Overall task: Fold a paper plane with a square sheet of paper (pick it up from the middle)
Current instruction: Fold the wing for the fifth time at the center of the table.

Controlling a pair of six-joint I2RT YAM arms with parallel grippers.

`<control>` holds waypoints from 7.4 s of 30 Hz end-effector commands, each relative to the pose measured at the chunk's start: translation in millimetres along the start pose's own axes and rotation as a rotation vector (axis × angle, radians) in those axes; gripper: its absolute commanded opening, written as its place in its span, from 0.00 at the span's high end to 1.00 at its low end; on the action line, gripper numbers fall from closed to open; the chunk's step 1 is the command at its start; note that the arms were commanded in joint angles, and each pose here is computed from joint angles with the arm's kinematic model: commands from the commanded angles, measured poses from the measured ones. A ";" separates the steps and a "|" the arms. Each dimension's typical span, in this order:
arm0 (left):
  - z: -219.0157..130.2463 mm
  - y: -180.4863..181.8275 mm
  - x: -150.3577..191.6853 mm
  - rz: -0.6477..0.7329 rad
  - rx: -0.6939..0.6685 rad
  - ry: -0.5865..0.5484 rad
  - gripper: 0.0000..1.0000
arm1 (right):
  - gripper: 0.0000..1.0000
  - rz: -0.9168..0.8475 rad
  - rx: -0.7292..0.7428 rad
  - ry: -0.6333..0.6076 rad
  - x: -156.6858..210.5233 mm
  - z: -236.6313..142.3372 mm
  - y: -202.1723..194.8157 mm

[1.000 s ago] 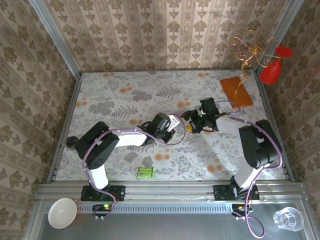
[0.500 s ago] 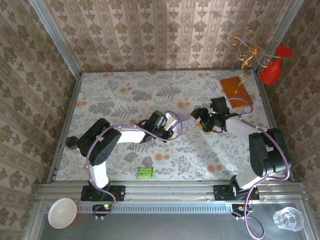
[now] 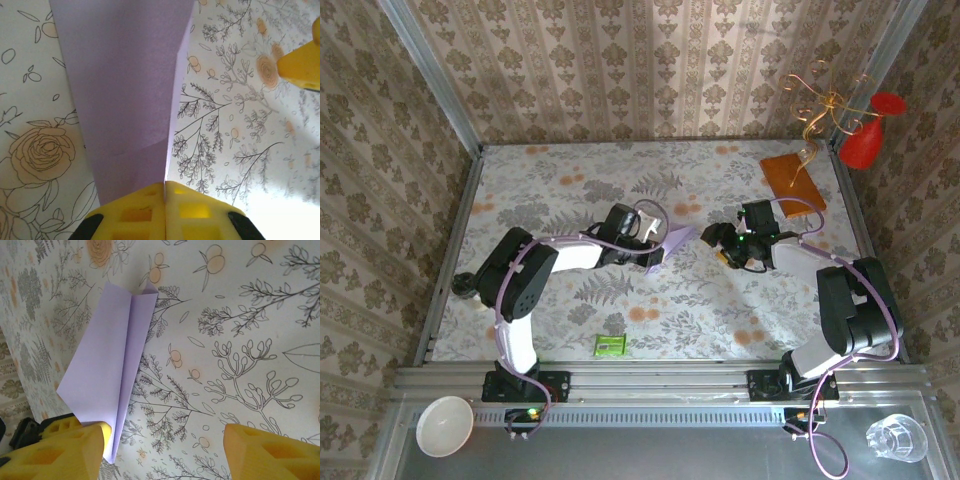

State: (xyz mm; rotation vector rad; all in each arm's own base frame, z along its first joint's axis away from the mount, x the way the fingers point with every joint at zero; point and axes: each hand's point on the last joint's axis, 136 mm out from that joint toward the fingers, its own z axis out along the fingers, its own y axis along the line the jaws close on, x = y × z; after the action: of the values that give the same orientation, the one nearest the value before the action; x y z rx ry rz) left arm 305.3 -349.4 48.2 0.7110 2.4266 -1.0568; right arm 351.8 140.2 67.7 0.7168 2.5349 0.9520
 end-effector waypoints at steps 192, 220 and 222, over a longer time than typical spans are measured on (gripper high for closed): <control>0.0 28.7 74.9 -0.484 -0.185 0.285 0.79 | 0.78 -0.333 -0.046 0.246 49.5 63.6 91.1; 0.7 27.4 81.7 -0.510 -0.166 0.295 0.79 | 0.82 -0.307 0.110 0.236 31.1 94.9 43.5; 1.1 27.3 81.5 -0.510 -0.164 0.295 0.80 | 0.82 -0.305 0.109 0.243 31.2 96.0 41.6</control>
State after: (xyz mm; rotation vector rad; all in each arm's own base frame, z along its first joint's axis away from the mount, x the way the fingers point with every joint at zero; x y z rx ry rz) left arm 274.4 -325.8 22.0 0.2335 2.8873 -1.0520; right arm 381.8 238.0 28.0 0.2466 2.8029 0.8670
